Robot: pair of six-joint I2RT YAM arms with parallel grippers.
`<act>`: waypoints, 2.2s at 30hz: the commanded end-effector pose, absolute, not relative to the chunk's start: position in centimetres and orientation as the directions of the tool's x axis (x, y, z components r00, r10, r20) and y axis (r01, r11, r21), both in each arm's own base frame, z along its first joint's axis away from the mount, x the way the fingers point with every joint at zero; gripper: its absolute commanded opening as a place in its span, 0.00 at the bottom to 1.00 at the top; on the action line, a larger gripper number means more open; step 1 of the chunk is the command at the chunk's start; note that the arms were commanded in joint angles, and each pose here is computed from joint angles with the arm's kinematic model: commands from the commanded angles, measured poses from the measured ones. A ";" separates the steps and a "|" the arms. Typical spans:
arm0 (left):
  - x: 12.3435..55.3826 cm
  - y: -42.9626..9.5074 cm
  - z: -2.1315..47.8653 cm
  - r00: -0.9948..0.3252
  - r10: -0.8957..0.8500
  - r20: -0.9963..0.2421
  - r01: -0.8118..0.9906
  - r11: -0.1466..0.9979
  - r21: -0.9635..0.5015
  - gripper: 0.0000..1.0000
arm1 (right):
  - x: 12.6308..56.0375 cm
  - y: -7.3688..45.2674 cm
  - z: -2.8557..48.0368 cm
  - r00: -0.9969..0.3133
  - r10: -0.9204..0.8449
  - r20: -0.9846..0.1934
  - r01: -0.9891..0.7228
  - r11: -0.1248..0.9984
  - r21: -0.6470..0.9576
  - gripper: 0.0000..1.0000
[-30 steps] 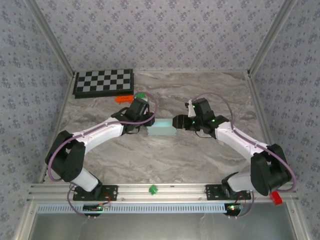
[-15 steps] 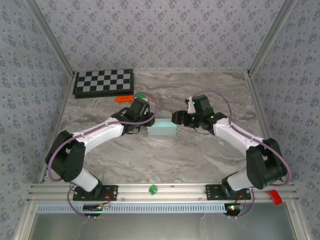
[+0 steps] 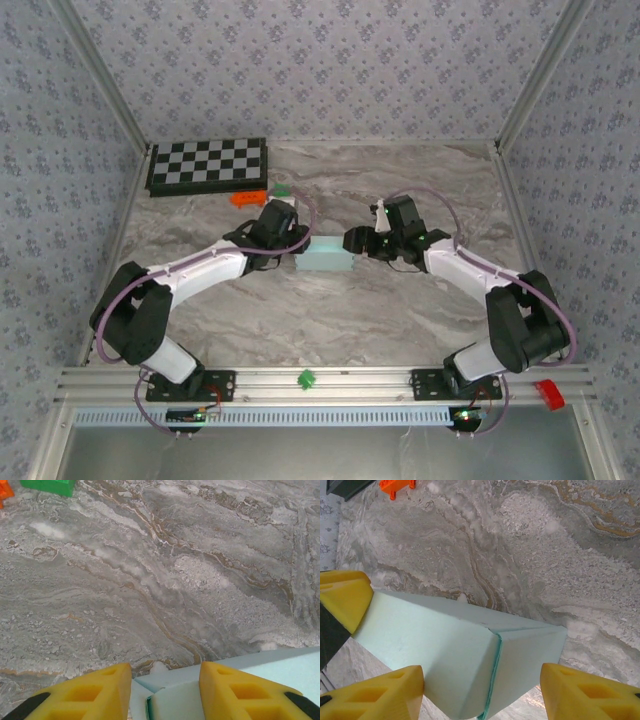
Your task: Fold the paper box
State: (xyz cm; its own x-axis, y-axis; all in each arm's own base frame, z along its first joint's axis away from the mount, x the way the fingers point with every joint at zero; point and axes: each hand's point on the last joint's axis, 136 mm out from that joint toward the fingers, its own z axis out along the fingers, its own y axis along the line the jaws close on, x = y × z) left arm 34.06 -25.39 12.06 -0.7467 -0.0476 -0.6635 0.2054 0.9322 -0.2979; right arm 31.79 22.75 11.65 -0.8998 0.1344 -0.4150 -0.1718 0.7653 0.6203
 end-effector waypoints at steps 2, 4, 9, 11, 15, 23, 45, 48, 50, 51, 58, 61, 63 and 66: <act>31.1 -23.4 7.1 -0.817 0.033 -0.576 0.183 0.962 -0.205 0.41 | 29.6 20.9 7.9 -0.939 0.131 -0.317 -0.079 0.817 0.571 0.63; 31.0 -23.2 7.0 -0.809 0.024 -0.588 0.178 0.962 -0.206 0.42 | 29.4 20.6 7.4 -0.942 0.130 -0.310 -0.071 0.824 0.562 0.63; 30.8 -22.8 6.6 -0.800 0.014 -0.600 0.170 0.964 -0.204 0.43 | 29.0 19.8 6.4 -0.947 0.135 -0.293 -0.046 0.842 0.538 0.63; 30.8 -22.6 6.5 -0.798 0.009 -0.603 0.165 0.965 -0.204 0.43 | 28.9 19.4 5.9 -0.948 0.140 -0.285 -0.033 0.850 0.526 0.63; 30.8 -22.7 6.9 -0.791 0.003 -0.612 0.168 0.963 -0.213 0.44 | 28.7 19.0 5.3 -0.951 0.141 -0.275 -0.019 0.861 0.508 0.63; 31.3 -23.3 11.3 -0.746 0.023 -0.666 0.227 0.948 -0.222 0.49 | 28.9 19.1 5.1 -0.952 0.137 -0.272 -0.020 0.863 0.506 0.63; 29.6 -23.4 14.1 -0.810 -0.024 -0.586 0.259 0.881 -0.395 0.44 | 29.0 19.3 4.8 -0.957 0.126 -0.262 -0.023 0.865 0.502 0.62; 29.5 -23.5 13.6 -0.820 -0.028 -0.572 0.257 0.875 -0.411 0.39 | 29.1 19.4 4.9 -0.957 0.126 -0.262 -0.024 0.865 0.502 0.62; 29.4 -23.5 13.1 -0.832 -0.021 -0.555 0.251 0.877 -0.410 0.39 | 29.1 19.4 4.9 -0.957 0.124 -0.262 -0.025 0.865 0.501 0.62; 29.3 -23.4 12.8 -0.837 -0.021 -0.548 0.245 0.879 -0.408 0.39 | 29.1 19.4 4.9 -0.957 0.123 -0.263 -0.027 0.866 0.500 0.62; 29.1 -23.1 11.0 -0.857 -0.014 -0.515 0.224 0.891 -0.396 0.39 | 29.0 19.4 4.7 -0.959 0.122 -0.256 -0.023 0.866 0.499 0.62; 29.0 -22.6 10.2 -0.866 -0.010 -0.499 0.204 0.906 -0.371 0.38 | 28.9 19.3 4.6 -0.959 0.118 -0.256 -0.024 0.870 0.493 0.62; 28.9 -22.3 9.8 -0.870 -0.003 -0.492 0.198 0.913 -0.356 0.37 | 28.8 19.3 4.5 -0.960 0.119 -0.253 -0.021 0.872 0.489 0.62; 28.5 -21.9 9.1 -0.880 0.014 -0.475 0.194 0.922 -0.334 0.36 | 28.8 19.1 4.4 -0.960 0.117 -0.255 -0.021 0.877 0.480 0.62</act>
